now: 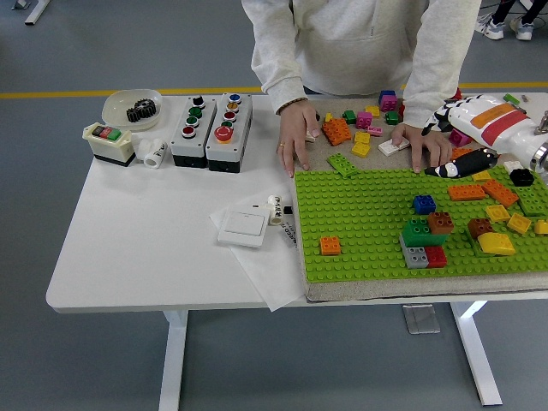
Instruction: Pick up the brick,pile it on top of brick,press brick,pick up the brick,pile it on top of brick,press brick
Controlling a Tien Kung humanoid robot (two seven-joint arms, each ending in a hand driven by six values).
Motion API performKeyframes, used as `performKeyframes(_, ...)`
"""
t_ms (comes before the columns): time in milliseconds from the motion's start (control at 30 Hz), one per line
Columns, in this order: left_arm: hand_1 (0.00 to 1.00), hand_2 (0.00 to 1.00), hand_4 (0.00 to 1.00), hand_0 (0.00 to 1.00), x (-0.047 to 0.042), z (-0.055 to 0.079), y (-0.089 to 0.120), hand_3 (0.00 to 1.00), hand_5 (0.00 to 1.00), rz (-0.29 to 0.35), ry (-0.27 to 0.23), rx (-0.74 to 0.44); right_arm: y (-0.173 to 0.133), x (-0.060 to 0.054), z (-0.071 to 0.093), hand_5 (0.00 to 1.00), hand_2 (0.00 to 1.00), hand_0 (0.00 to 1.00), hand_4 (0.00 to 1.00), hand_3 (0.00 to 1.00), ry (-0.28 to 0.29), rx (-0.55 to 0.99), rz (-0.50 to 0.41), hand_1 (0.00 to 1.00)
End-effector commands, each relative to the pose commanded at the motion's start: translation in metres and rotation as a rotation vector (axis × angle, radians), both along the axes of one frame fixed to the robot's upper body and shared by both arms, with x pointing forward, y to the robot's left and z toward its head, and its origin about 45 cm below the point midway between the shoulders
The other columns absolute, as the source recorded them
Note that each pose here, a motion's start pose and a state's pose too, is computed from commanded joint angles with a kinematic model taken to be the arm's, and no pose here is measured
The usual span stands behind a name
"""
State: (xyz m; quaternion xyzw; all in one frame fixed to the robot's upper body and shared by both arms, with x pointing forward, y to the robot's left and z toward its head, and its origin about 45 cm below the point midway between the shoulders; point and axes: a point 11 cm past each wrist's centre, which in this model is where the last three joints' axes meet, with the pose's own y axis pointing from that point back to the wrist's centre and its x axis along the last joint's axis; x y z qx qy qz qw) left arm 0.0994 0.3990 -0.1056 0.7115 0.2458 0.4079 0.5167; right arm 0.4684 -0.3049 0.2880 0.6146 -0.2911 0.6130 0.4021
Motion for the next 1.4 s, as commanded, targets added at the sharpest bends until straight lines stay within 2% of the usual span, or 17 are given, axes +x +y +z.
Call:
performKeyframes(33, 0.737, 0.739, 0.665, 0.759, 0.0002, 0.000, 0.000, 0.597, 0.593, 0.000, 0.000, 0.000, 0.001, 0.003, -0.006, 0.354, 0.719, 0.705, 0.989, 0.713, 0.009, -0.022, -0.001, 0.676)
performKeyframes(200, 0.737, 0.739, 0.665, 0.759, 0.0023, 0.001, 0.000, 0.597, 0.593, 0.002, -0.004, -0.001, 0.004, 0.014, -0.026, 0.354, 0.719, 0.705, 0.989, 0.713, 0.048, -0.072, -0.020, 0.676)
performKeyframes(500, 0.737, 0.742, 0.664, 0.763, 0.0082, 0.002, 0.001, 0.597, 0.592, -0.002, -0.011, 0.003, 0.014, 0.028, -0.039, 0.324, 0.708, 0.691, 0.998, 0.740, 0.083, -0.151, -0.011, 0.666)
performKeyframes(933, 0.736, 0.746, 0.665, 0.764, 0.0188, 0.006, 0.004, 0.596, 0.592, -0.005, -0.033, 0.014, 0.010, 0.029, -0.049, 0.303, 0.699, 0.695, 0.998, 0.739, 0.142, -0.249, -0.002, 0.661)
performKeyframes(1400, 0.737, 0.746, 0.665, 0.764, 0.0197, 0.006, 0.005, 0.595, 0.592, -0.011, -0.032, 0.020, 0.012, 0.023, -0.067, 0.293, 0.688, 0.681, 0.998, 0.710, 0.204, -0.303, 0.021, 0.654)
